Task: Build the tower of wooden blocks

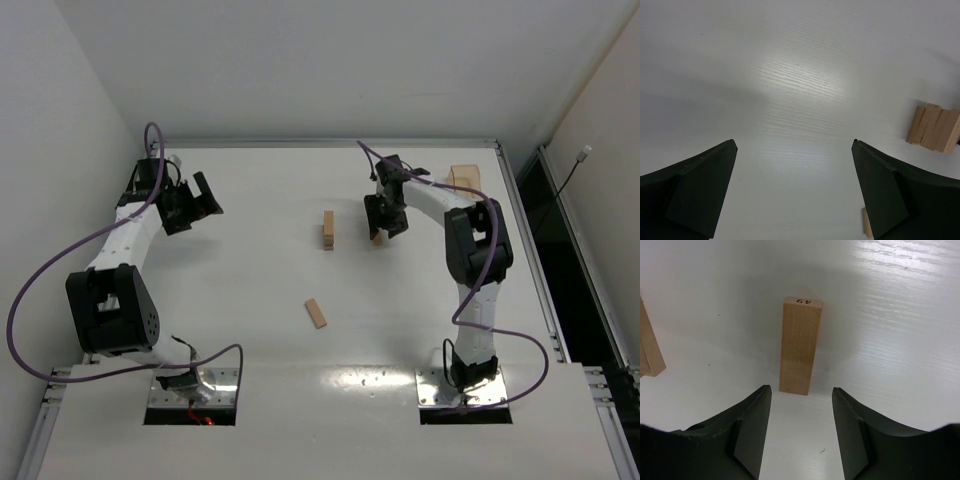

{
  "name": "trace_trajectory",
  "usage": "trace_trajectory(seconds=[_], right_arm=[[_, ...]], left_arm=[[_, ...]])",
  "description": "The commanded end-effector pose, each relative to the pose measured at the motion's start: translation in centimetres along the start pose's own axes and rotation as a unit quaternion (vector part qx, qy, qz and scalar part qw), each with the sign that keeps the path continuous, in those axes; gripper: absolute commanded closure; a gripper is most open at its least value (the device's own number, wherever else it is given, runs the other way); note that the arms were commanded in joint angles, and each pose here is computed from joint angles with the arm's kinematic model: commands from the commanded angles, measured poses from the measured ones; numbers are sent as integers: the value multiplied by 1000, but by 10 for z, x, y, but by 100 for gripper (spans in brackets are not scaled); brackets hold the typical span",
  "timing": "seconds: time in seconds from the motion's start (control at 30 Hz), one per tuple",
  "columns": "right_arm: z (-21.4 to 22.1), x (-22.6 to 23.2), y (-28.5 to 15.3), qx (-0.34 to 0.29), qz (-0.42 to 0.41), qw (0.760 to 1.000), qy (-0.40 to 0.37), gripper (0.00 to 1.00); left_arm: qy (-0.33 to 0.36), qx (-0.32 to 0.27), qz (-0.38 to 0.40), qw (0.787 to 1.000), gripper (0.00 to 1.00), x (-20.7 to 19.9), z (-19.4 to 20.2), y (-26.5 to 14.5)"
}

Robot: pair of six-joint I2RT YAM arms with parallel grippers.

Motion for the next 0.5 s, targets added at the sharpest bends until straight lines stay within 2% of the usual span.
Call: trace_trajectory(seconds=[0.0, 0.27, 0.47], right_arm=[[-4, 10, -10, -17, -24, 1000, 6, 51], [-3, 9, 7, -10, -4, 1000, 8, 51], [-7, 14, 9, -11, 15, 1000, 4, 58]], left_arm=[[3, -23, 6, 1000, 0, -5, -7, -10], [3, -22, 11, 1000, 0, -6, -6, -10], [3, -22, 11, 1000, 0, -6, -5, -8]])
Point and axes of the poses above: each gripper's point midway between its finger pads, its own y axis out along the fingers, its own x axis along the line the jaws close on, z = x × y, the point moved 5 cm from there along -y, back along the fingers, and after that the axes turned 10 degrees about y, right-handed, at the moved point
